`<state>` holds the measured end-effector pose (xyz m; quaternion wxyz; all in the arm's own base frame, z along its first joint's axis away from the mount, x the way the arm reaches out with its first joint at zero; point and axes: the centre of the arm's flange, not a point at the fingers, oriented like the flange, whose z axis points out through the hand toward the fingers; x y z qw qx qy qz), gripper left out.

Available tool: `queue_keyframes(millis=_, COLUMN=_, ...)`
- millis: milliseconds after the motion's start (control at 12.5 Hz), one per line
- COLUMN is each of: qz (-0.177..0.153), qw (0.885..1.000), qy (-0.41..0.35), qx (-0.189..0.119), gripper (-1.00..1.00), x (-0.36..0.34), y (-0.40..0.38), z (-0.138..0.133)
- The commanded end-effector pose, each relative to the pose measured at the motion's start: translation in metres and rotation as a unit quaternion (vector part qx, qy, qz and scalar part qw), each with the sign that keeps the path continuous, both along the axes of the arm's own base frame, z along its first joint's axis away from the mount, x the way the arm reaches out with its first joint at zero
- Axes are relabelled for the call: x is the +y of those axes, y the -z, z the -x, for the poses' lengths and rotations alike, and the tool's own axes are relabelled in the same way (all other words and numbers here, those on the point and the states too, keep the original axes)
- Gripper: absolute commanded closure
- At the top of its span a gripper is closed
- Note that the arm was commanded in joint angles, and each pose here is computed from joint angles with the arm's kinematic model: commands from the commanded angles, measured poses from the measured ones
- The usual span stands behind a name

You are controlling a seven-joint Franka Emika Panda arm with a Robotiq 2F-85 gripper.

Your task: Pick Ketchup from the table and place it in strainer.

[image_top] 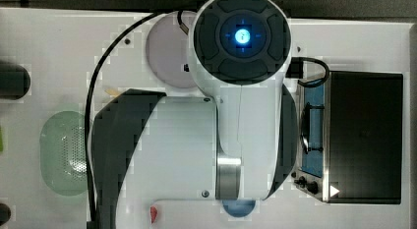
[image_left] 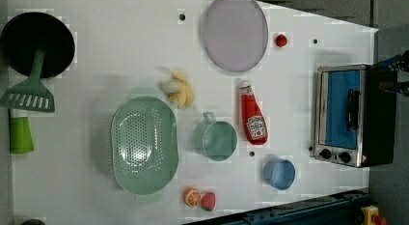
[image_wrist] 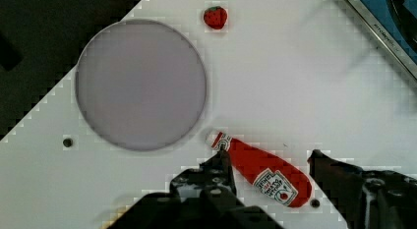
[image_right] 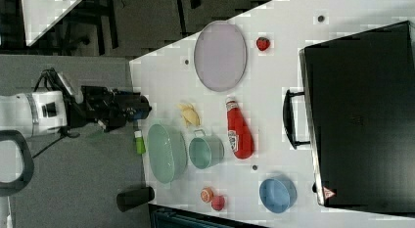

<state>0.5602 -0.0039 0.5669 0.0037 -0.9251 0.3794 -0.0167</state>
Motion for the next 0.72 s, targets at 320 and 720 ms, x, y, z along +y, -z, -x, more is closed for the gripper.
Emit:
queue_keyframes(millis=320, qz=-0.013, qw=0.997, qy=0.025, qx=0.067, gripper=-1.00, x=-0.012, y=0.019, z=0.058)
queue_keyframes(millis=720, qz=-0.017, qw=0.986, qy=-0.129, qx=0.102, gripper=-1.00, x=0.012, y=0.100, z=0.066)
